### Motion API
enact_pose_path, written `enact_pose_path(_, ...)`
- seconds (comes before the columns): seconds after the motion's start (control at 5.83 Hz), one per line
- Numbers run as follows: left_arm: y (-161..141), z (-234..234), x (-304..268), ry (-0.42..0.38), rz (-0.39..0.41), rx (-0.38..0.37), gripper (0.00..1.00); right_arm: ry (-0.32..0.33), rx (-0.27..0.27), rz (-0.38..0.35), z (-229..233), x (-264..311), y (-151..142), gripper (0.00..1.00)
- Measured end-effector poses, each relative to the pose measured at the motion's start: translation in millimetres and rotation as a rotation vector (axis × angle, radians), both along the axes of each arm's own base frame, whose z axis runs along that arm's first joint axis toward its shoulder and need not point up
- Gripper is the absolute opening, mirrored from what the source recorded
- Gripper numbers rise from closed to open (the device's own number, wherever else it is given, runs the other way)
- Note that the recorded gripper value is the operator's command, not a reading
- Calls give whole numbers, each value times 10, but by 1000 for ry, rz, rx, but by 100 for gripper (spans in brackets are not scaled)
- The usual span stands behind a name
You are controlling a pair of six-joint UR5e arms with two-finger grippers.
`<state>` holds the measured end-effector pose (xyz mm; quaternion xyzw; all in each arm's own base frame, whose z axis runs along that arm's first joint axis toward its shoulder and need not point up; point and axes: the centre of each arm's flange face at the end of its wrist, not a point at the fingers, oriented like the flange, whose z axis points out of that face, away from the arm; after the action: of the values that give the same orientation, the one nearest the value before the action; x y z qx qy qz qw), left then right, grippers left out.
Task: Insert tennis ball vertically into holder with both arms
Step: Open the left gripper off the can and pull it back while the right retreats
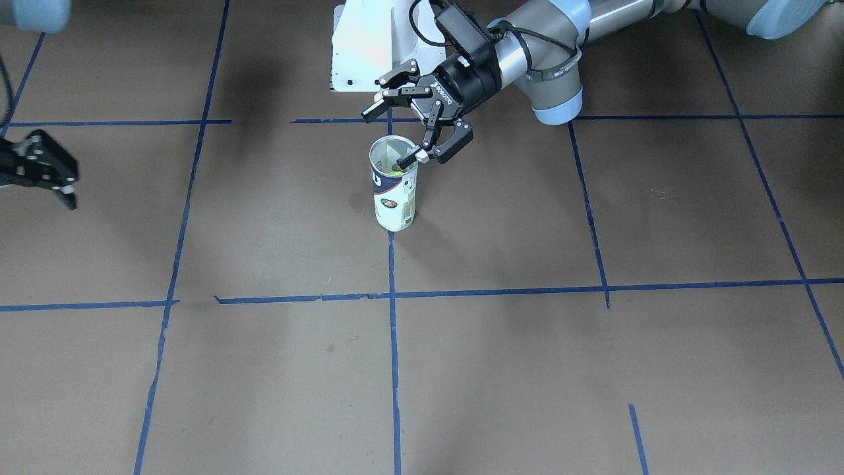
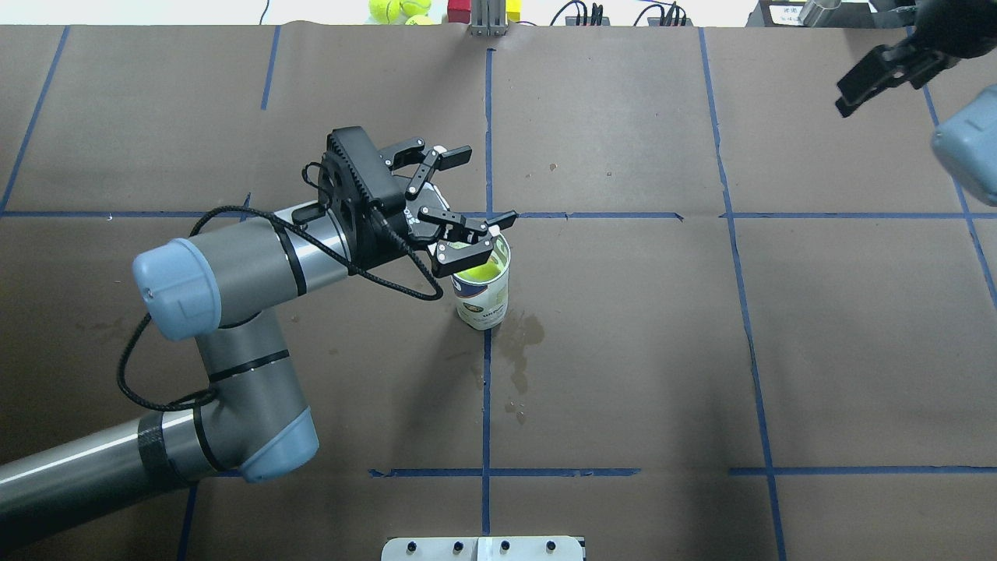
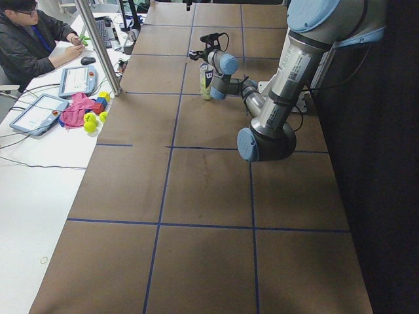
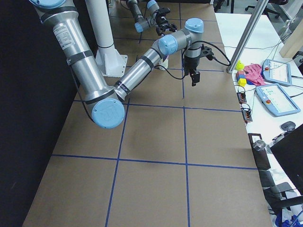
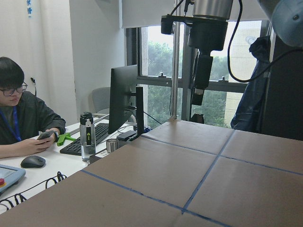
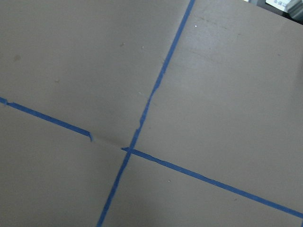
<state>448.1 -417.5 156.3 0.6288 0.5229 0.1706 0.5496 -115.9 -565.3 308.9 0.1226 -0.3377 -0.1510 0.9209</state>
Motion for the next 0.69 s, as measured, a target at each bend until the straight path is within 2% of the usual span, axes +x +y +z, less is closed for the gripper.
enact_pose_path(0.34, -443, 65, -248, -184, 41, -74, 96, 4, -1, -24, 511, 615, 73, 100)
enact_pose_path(0.69, -1032, 308, -695, -399, 115, -205, 98, 12, -24, -24, 1091, 1227, 286, 100)
